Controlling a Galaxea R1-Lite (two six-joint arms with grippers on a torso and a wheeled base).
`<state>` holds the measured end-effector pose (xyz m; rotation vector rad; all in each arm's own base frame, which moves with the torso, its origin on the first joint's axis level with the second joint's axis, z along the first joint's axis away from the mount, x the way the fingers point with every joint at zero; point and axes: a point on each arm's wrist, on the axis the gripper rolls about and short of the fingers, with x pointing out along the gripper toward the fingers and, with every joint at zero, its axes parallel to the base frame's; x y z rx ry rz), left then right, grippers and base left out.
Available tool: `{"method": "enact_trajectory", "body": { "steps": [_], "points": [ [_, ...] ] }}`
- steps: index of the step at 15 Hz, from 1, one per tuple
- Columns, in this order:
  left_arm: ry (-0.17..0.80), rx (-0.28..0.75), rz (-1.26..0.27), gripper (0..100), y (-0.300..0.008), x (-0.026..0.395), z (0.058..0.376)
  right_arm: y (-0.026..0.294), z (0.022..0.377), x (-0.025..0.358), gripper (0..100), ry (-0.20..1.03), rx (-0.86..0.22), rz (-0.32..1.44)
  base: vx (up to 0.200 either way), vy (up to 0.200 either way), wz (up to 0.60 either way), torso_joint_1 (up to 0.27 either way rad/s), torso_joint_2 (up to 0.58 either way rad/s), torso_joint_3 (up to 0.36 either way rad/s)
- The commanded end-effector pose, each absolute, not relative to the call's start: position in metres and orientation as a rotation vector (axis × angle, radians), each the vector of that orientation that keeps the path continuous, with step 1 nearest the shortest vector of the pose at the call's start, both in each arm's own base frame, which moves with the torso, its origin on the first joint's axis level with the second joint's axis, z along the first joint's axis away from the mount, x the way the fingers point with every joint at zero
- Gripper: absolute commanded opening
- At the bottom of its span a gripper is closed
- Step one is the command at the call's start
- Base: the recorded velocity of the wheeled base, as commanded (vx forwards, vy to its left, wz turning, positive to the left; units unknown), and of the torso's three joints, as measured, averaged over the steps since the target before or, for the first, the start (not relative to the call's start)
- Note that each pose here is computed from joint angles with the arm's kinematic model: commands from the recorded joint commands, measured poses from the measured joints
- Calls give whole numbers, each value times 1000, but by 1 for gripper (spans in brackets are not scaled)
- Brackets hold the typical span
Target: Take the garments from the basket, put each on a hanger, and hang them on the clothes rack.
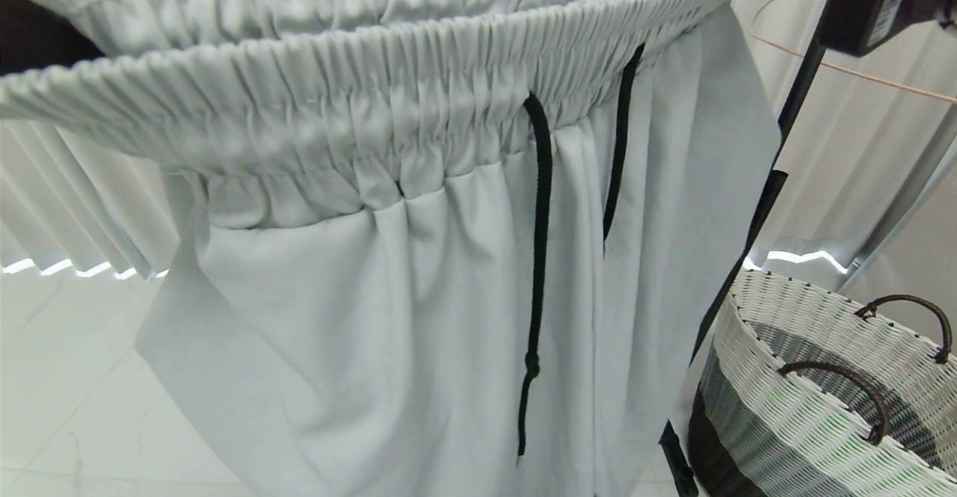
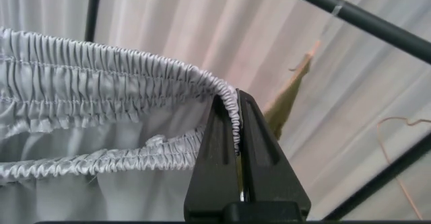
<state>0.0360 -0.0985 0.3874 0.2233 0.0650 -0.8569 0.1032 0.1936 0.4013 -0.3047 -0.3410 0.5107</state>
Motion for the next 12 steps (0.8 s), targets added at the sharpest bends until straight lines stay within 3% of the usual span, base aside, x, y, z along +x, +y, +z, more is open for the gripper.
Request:
{"method": "enact_trajectory", "body": {
  "steps": [1,5,12],
  "points": [
    [61,223,-872,0,-90,33,384,203,396,106,0,-327,-324,522,0,0,0,0,0,0],
    [65,264,-839,0,-94,34,379,198,399,104,0,-334,-313,515,0,0,0,0,0,0],
    [19,276,-602,0,-134,70,383,147,402,84,0,-297,-326,438,0,0,0,0,0,0]
  ]
}}
